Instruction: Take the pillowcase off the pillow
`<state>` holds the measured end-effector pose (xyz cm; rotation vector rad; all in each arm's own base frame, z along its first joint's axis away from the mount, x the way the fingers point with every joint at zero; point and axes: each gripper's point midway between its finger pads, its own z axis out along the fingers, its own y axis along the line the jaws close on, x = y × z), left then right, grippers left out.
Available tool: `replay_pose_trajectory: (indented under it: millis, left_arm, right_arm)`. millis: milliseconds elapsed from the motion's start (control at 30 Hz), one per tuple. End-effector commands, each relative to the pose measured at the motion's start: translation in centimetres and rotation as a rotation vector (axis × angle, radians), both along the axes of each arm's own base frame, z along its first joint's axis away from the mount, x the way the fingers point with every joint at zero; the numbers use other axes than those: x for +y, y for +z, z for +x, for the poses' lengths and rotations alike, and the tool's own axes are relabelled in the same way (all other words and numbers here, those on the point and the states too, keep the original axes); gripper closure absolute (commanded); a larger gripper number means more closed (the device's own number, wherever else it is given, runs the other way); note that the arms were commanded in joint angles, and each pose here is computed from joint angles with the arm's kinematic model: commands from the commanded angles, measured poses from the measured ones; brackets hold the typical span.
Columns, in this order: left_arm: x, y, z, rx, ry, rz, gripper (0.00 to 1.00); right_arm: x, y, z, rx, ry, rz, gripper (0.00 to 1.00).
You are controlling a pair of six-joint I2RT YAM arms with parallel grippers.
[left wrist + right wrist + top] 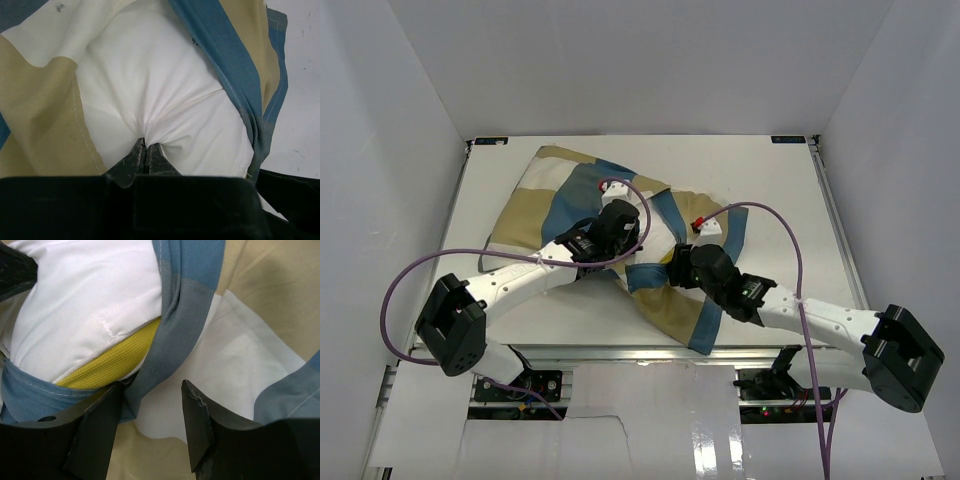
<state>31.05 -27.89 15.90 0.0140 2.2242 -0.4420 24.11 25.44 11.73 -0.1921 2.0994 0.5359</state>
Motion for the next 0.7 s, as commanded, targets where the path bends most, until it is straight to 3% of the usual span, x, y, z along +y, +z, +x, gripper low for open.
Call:
replay_pose_trajectory:
  millis: [0,200,333,500,600,667]
  left_arm:
    - [-0.8,3.5,0.7,-0.073,0.055,-0.130,1.00]
    - [-1.4,3.5,1.4,-0.072,0.065,-0.121,1.00]
    - [-1.2,3.2,1.7,-0.074,0.075,-0.099,1.00]
    - [-0.8,2.7,1.4,-0.075,0.069,-0.087,1.00]
    - [-0.7,2.5,1.0,-0.072,0.060,-0.093,1.00]
    - [-0.7,2.4,0.9,-0.069,0.055,-0.094,1.00]
  right_arm:
    - [0.7,2.3,0.7,-0.011,-0.030,0.051,0.43]
    - [0.4,3.5,0.4,-0.046,-0.028,0.105,0.37]
    - [-1.0,5.2,0.1,-0.102,-0.032,0.097,0.48]
    - [-2.8,8.3,-0.8,-0.204,-0.005,0.102,0.52]
    - [-2.2,9.9,-1.6,-0.272,0.113,0.073,0.50]
    - [-0.3,11.3,-3.2,-0.324,0.279,0.104,0.47]
